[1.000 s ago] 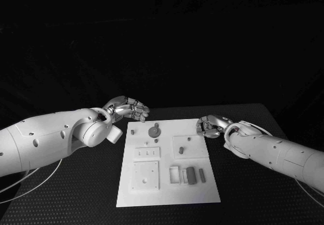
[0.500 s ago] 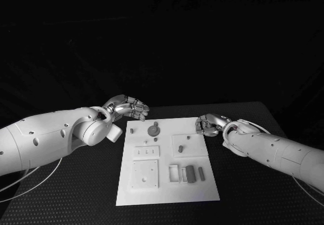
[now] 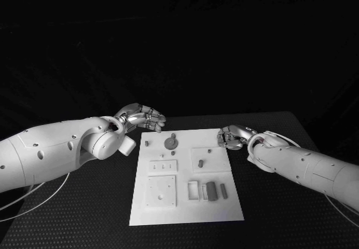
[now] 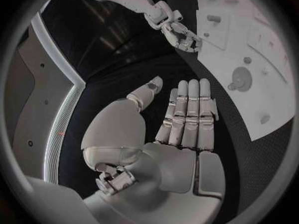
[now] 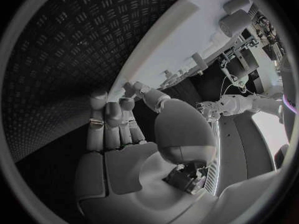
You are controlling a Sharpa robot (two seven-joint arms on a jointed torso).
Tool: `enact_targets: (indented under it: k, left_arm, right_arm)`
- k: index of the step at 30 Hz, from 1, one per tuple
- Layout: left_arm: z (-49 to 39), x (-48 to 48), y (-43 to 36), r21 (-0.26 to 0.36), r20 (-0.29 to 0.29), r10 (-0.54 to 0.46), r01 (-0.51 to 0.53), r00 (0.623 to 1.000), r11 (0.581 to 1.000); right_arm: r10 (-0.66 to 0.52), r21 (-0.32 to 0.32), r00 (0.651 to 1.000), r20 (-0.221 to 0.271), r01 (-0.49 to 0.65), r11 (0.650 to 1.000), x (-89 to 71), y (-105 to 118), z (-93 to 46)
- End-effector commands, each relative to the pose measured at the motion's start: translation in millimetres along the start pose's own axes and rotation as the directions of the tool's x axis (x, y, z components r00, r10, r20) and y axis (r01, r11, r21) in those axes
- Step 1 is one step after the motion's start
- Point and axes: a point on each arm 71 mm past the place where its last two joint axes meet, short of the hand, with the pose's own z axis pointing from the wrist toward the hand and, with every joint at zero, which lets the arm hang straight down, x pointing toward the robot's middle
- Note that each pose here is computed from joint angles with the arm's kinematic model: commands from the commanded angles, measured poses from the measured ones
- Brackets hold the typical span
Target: Assemble the parts on the task board
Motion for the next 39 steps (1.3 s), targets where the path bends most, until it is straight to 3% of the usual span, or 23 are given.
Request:
enact_targets:
  k: [1,23,26,33,39]
  left_arm:
    - [0.8,2.0,-1.6,0.010,-0.016,0.000,0.000,1.000,1.000]
    - [0.4,1.4,-0.4,-0.002,-0.019,0.019,-0.019,1.000,1.000]
    - [0.6,0.7,0.3,-0.012,-0.012,0.025,-0.025,1.000,1.000]
    - [5.5,1.6,5.3,-0.083,-0.024,0.055,-0.057,0.998,0.995]
    - [14.5,11.0,15.6,-0.158,0.000,0.065,-0.064,0.998,0.985]
  right_arm:
    - [-0.006,-0.005,1.000,-0.013,0.006,1.000,1.4,1,0.0]
    - [-0.021,0.024,0.998,0.056,0.020,1.000,-3.7,4,-1.5]
    - [-0.035,0.030,0.999,0.019,0.034,0.999,-10.8,11,1.8]
    - [-0.058,0.015,0.998,0.030,0.057,0.998,-34.8,36,9.2]
    - [-0.058,-0.008,0.998,0.006,0.058,0.998,-34.5,64,9.7]
